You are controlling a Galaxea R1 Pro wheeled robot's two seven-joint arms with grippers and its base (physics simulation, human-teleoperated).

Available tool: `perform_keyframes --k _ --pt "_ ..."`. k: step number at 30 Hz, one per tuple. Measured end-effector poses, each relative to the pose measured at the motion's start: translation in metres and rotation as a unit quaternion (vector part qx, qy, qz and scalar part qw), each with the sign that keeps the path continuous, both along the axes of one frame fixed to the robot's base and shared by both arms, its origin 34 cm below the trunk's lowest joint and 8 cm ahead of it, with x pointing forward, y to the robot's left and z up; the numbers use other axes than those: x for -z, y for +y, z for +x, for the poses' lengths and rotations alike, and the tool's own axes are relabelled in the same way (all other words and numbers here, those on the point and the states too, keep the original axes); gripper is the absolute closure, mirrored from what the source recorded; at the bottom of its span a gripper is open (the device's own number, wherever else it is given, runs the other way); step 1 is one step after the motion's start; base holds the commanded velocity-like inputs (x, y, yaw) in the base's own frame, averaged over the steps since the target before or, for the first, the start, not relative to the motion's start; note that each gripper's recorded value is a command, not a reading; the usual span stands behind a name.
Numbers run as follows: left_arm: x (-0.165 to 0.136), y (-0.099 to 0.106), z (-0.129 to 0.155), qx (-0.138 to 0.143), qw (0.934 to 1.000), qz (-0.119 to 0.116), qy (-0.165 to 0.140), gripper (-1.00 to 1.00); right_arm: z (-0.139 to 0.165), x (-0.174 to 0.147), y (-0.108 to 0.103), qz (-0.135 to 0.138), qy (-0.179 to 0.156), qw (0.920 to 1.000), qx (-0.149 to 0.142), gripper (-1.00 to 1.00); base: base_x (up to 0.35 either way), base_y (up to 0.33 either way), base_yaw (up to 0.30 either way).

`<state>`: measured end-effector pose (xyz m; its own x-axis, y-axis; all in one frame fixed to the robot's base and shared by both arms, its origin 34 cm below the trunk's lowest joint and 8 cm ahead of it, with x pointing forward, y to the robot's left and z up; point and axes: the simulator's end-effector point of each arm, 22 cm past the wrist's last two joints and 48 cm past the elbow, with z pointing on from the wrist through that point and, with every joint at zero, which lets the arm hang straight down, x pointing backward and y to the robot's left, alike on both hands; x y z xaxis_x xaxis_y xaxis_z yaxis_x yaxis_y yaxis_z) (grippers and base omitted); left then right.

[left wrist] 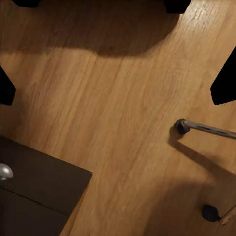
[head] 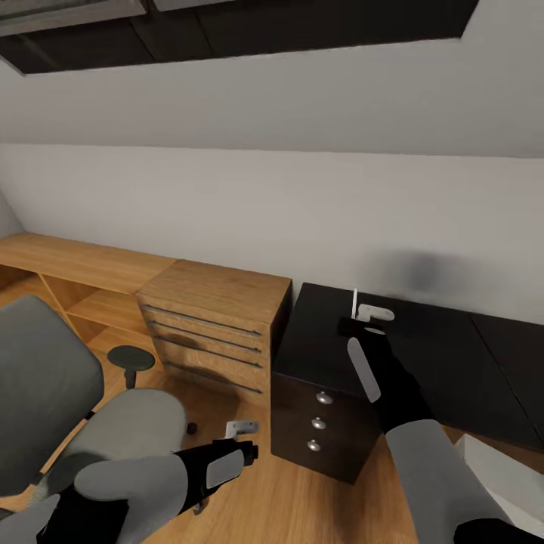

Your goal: In the bedroom, organize the workspace by keeping the computer under the desk, ensuring the monitor is on the desk, placing the keyboard on the desk next to the monitor, placing the mouse on the desk next to the keyboard, moving the folder from the swivel chair onto the desk next to the mouse, stacking the notebook on top of the folder with the pen on top of the notebook, and positioning the swivel chair next to the desk.

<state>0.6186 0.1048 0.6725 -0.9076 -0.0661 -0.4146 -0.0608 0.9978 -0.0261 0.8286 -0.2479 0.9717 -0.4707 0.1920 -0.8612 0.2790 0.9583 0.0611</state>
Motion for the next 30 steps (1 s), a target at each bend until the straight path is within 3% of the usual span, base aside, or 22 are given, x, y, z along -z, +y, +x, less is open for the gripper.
perform_keyframes --k 21,30 --pt "-0.020 0.006 -0.005 -0.005 1.0000 -0.001 0.000 -1.00 -0.005 -0.030 -0.003 -0.001 -0.008 1.0000 0.003 1.00 0.000 0.000 -0.012" --pt "-0.030 0.006 -0.008 -0.005 1.0000 -0.001 -0.001 -1.00 -0.010 -0.034 -0.032 0.021 -0.003 0.9990 0.040 1.00 0.000 0.000 -0.231"
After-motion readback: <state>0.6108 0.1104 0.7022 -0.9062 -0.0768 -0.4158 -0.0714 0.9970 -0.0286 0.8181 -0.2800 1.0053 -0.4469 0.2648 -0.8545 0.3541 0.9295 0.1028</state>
